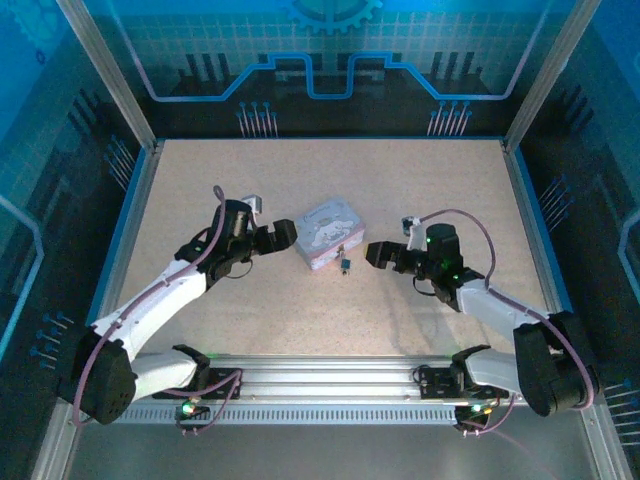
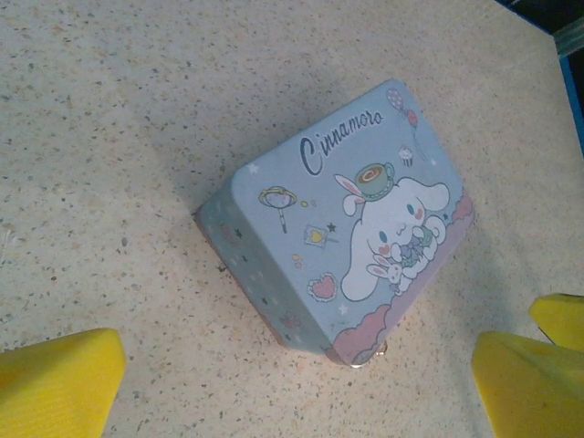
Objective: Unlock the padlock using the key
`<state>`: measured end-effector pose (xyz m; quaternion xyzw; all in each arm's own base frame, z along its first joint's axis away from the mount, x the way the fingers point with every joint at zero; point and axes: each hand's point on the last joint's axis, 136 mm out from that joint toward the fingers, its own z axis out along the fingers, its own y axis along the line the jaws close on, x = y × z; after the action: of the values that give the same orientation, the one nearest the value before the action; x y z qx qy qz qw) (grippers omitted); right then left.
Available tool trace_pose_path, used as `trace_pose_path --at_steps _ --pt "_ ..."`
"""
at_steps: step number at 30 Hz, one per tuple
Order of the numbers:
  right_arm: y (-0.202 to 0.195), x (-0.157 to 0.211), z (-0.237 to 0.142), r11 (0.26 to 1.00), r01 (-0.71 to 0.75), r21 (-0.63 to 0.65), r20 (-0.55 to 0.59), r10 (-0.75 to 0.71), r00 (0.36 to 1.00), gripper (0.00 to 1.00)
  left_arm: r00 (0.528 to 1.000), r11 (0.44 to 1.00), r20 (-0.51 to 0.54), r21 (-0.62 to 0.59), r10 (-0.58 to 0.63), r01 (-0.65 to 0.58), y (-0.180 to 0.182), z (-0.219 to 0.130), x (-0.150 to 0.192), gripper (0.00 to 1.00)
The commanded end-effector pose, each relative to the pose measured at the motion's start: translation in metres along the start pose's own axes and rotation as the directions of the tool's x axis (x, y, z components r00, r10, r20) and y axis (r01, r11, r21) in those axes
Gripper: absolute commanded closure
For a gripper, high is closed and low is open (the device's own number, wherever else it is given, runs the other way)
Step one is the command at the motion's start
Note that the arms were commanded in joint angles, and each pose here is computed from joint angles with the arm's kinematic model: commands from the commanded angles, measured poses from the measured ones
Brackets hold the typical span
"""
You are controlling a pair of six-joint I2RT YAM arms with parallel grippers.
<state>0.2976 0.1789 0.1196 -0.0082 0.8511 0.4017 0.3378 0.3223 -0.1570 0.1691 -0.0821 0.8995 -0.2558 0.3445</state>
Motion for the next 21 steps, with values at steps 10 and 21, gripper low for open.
trace_pose_path --at_steps 10,21 --pt "-0.009 0.006 -0.006 1.000 -0.009 0.025 0.010 0.009 1.000 0.04 0.990 0.983 -0.085 0.151 0.117 -0.103 -0.066 0.015 -0.001 0.01" --pt "-0.011 0.008 -0.007 0.999 0.007 0.036 0.002 -0.008 1.000 0.04 0.972 0.964 -0.150 0.222 0.181 -0.146 -0.100 0.053 -0.002 0.02"
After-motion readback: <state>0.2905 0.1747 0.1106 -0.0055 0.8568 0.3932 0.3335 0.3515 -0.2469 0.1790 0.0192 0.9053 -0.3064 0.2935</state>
